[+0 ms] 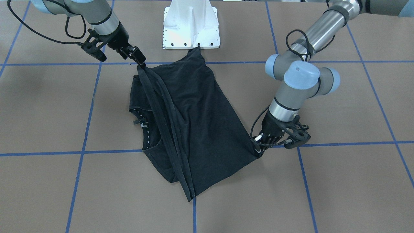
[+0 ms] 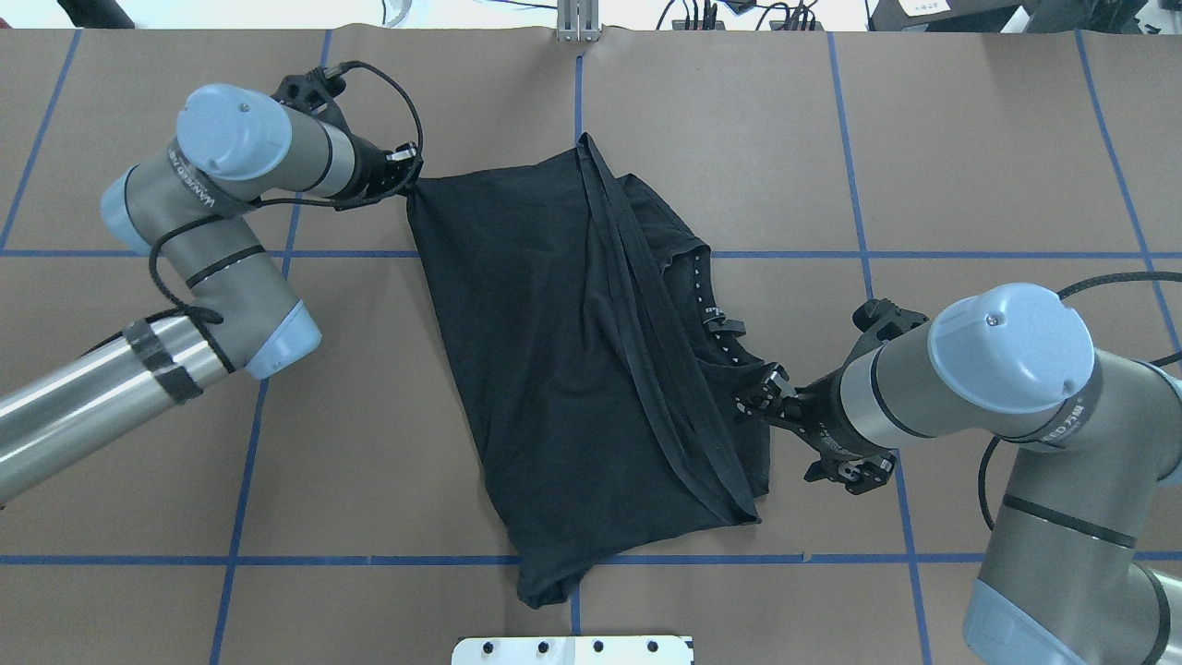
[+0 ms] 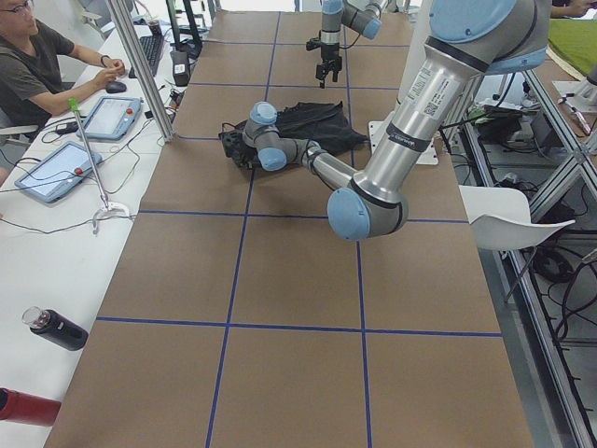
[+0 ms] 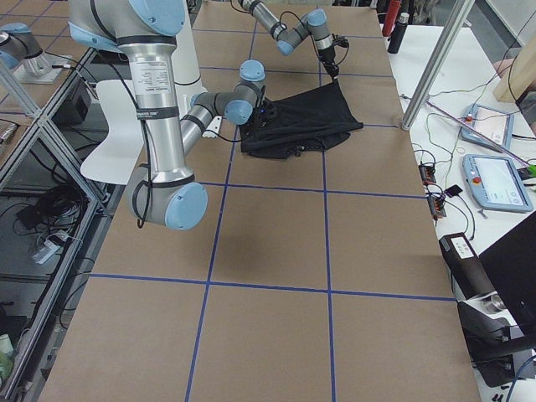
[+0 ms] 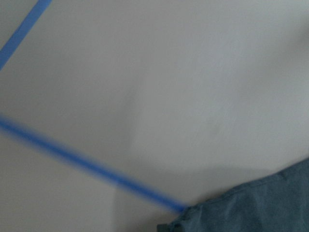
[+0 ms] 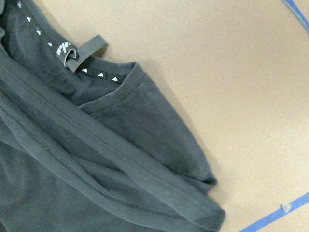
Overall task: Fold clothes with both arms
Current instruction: 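Pull the shirt edge away from the robot with the left gripper while the right releases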
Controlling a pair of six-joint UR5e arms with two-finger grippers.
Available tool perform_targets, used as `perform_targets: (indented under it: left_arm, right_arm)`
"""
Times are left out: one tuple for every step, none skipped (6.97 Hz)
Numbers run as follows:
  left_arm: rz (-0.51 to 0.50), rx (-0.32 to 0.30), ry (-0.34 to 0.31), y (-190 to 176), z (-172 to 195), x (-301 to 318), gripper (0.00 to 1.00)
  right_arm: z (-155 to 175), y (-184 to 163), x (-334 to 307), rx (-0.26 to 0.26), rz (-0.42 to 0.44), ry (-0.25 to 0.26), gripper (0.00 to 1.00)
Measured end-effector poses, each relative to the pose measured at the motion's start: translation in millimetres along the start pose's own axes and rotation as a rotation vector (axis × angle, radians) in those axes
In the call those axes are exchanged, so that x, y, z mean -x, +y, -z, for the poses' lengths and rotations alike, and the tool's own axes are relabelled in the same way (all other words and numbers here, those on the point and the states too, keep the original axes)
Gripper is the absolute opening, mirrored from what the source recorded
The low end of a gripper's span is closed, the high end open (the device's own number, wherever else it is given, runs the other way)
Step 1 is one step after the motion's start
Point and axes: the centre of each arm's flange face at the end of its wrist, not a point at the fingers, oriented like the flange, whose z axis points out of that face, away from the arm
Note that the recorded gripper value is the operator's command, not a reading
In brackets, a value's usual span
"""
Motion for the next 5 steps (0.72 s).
perform_targets:
  left_arm:
    - [-0.021, -0.026, 0.022, -29.2, -21.1, -24.3, 0.0]
    - [-0.033, -0.041, 0.046, -45.8, -38.9, -45.2, 0.02]
    - [-0.039, -0.049, 0.061, -54.4, -51.7, -57.5, 0.97]
    - [-0.049, -0.054, 0.069, -58.7, -56.8, -62.5, 1.0]
    - [-0.064, -0.059, 0.079, -63.1, -54.7, -65.3, 1.0]
  right_arm:
    - [2.4, -4.7, 1.1, -0.009, -0.006, -0.005, 1.0]
    - [3.5, -7.7, 2.2, -0.019, -0.008, -0.011, 1.0]
    - [3.2, -9.3, 3.3, -0.034, -0.008, -0.018, 1.0]
    - [2.0, -9.6, 8.3, -0.055, -0.005, -0.032, 1.0]
    - [-3.6, -6.8, 20.6, -0.079, 0.002, -0.05, 1.0]
